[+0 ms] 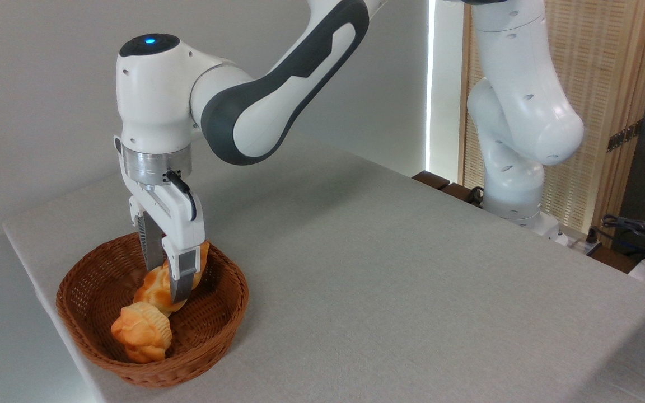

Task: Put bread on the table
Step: 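Close the gripper on the twisted bread roll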

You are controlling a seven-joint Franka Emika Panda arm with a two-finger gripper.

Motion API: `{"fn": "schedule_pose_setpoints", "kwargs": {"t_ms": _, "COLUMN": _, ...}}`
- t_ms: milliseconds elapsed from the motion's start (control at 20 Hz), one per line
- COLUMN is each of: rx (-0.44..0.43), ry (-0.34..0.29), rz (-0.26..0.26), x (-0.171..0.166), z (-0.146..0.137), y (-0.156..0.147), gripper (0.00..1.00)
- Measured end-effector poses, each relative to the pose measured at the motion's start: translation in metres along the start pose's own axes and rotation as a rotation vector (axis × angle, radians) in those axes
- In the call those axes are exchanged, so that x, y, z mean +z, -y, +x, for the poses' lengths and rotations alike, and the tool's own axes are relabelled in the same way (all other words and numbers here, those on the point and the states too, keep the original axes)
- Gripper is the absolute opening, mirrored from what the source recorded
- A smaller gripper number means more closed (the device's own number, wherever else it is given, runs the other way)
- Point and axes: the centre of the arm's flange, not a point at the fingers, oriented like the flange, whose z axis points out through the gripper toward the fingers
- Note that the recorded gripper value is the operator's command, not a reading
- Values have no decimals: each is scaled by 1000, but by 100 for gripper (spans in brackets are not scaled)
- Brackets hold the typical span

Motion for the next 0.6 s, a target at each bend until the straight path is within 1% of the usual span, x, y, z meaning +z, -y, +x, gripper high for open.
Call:
{"fn": "schedule_pose_setpoints", "kwargs": {"t_ms": 50, "rx": 0, "ry": 0, "rz": 1, "x": 0, "z": 0, "y": 0, "gripper": 46}}
{"fn": "schedule_pose_setpoints", "kwargs": {"t_ms": 200, "rx": 8, "ry": 2, "rz": 5, "x": -1, "z": 0, "y": 0, "gripper": 48}}
{"fn": "schedule_pose_setpoints", "kwargs": {"t_ms": 600, "rx": 13, "ry": 1, "rz": 13, "x": -3, "z": 0, "y": 2, "gripper": 48}}
